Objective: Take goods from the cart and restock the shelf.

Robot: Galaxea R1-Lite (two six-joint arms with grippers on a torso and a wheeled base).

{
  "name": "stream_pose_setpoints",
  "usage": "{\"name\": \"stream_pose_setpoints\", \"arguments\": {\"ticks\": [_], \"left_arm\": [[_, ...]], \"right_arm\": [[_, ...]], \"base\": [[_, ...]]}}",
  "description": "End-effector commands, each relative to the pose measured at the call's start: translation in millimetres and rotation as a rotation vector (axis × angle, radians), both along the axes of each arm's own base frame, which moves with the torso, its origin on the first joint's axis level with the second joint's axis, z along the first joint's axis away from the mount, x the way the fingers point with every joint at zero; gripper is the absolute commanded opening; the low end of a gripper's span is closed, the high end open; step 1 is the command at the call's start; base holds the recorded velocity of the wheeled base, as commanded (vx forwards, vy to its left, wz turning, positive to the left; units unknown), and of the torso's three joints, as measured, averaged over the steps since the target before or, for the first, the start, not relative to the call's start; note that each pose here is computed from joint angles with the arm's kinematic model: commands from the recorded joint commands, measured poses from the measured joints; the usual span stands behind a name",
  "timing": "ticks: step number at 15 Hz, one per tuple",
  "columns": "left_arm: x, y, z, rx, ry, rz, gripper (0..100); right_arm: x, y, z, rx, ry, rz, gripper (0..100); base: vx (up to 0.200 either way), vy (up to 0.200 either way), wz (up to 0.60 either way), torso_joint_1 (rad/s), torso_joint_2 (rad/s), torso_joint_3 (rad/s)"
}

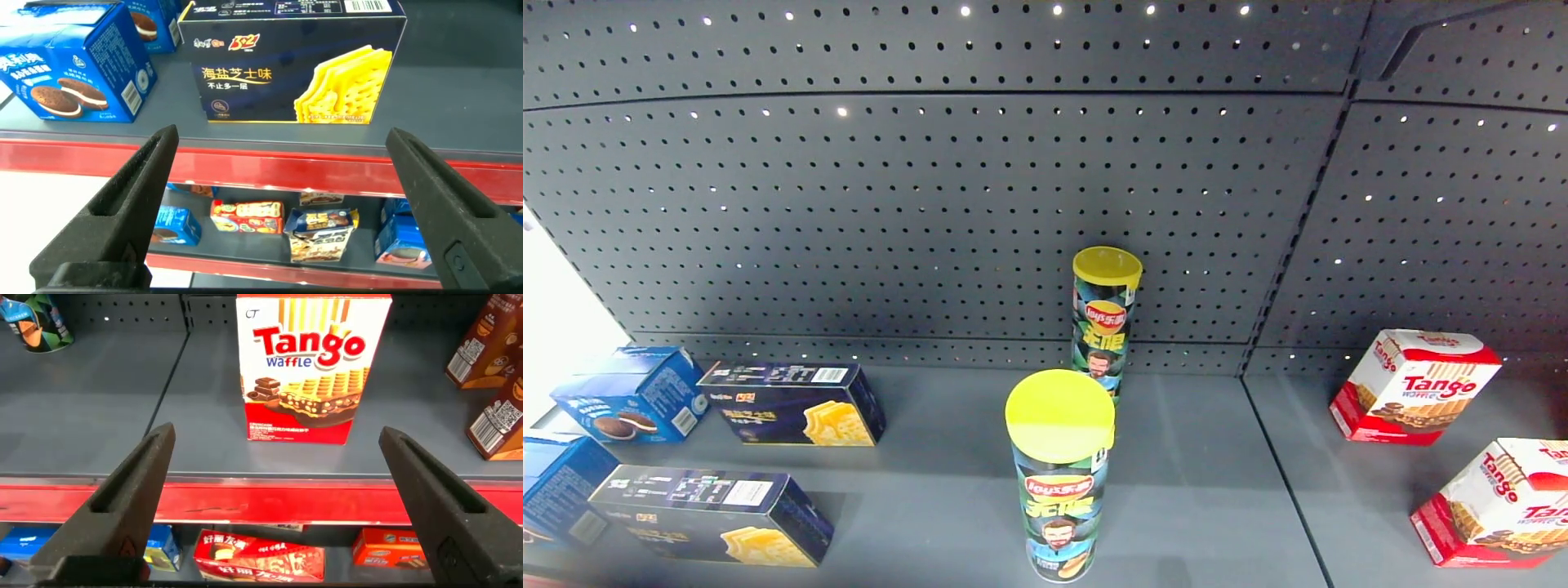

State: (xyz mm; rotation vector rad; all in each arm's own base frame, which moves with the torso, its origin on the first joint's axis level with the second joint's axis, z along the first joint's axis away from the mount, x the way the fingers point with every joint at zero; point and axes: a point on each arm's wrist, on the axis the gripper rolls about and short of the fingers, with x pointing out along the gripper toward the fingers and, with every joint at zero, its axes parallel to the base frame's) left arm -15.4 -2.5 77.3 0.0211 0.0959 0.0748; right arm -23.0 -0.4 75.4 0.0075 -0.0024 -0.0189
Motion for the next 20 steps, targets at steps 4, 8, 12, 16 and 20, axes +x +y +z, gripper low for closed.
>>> {"name": "stream_pose_setpoints", "arguments": {"ticks": [4, 8, 12, 16, 20], "left_arm": [[0.1, -0.4, 0.0, 0.043, 0.004, -0.021, 100], [0.0, -0.2, 0.2, 0.046, 0.000, -0.070, 100], [17.2, 0.7, 62.0, 0.089, 0.011, -0.253, 100], [49.2, -9.6, 126.3, 0.187, 0.036, -0.468, 100], [94.8, -25.6, 156.9, 0.274, 0.100, -0.506, 100]], "right_arm": [[0.2, 0.0, 0.1, 0.000, 0.002, -0.001, 100], [0.2, 0.0, 0.1, 0.000, 0.002, 0.001, 100], [0.2, 0.0, 0.1, 0.000, 0.002, 0.001, 100], [0.2, 0.0, 0.1, 0.000, 0.002, 0.001, 100], [0.2, 0.0, 0.1, 0.000, 0.002, -0.001, 100]], "base": [[0.000, 0.000, 0.00, 0.000, 0.00, 0.000], [0.000, 0.000, 0.00, 0.000, 0.00, 0.000], [0.000, 0.000, 0.00, 0.000, 0.00, 0.000], [0.000, 0.000, 0.00, 0.000, 0.00, 0.000], [0.000, 0.000, 0.00, 0.000, 0.00, 0.000]]}}
